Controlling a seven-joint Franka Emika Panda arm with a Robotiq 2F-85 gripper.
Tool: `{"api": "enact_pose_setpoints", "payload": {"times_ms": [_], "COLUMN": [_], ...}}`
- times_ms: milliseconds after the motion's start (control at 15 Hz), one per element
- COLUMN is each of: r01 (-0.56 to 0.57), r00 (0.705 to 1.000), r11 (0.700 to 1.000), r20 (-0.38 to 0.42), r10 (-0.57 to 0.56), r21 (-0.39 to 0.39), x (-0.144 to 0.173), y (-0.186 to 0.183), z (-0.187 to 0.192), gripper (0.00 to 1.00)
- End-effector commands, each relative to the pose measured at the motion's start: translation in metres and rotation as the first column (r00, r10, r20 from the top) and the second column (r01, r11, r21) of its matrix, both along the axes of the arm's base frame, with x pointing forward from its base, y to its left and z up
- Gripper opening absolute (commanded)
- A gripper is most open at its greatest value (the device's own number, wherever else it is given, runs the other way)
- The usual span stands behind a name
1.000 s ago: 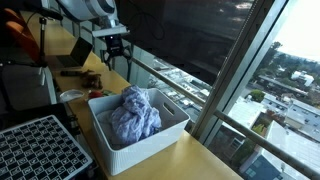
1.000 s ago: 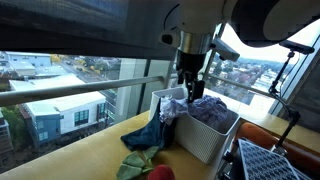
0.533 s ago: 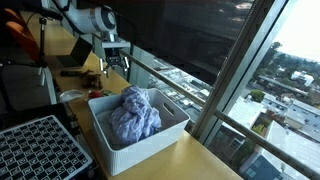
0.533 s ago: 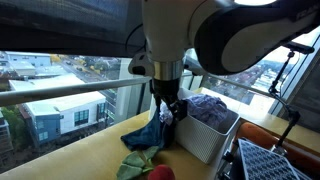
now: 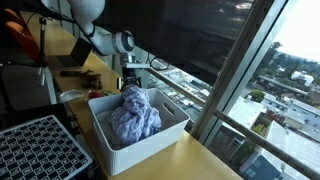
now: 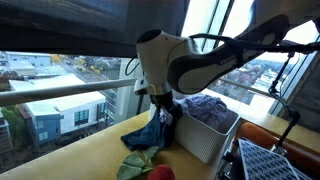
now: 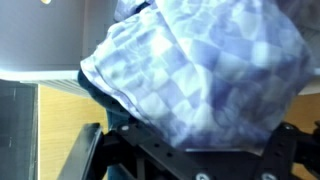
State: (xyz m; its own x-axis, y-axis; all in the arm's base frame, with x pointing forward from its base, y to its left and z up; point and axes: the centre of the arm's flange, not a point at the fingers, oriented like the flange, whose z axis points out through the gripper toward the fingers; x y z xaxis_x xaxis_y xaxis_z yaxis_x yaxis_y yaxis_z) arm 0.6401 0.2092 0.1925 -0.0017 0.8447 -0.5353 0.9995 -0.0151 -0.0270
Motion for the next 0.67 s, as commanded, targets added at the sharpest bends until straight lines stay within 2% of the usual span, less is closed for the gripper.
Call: {"api": "enact_pose_setpoints", "payload": {"times_ms": [0,267,333,400,600], "r01": [-0.032,-0.037,-0.038,-0.034,-0.019], "r00": [0.999,0.997,0.997,0.998,0.999], "r11": [0.999,0.999,0.999,0.999,1.000], "r20": [-0.040,-0.061,-0.064,-0.058,-0.044], "r10": [0.030,0.035,0.037,0.034,0.019], "r21": [-0.037,-0.024,-0.013,-0.011,0.004], "x": [0.025,0.025,0.024,0.024,0.022], "y": [-0.007,-0.005,-0.004,-0.003,-0.001], "z": [-0.019,-0.034,-0.036,-0.036,-0.028], "gripper": [1.00,1.00,0.75,0.74,0.49]}}
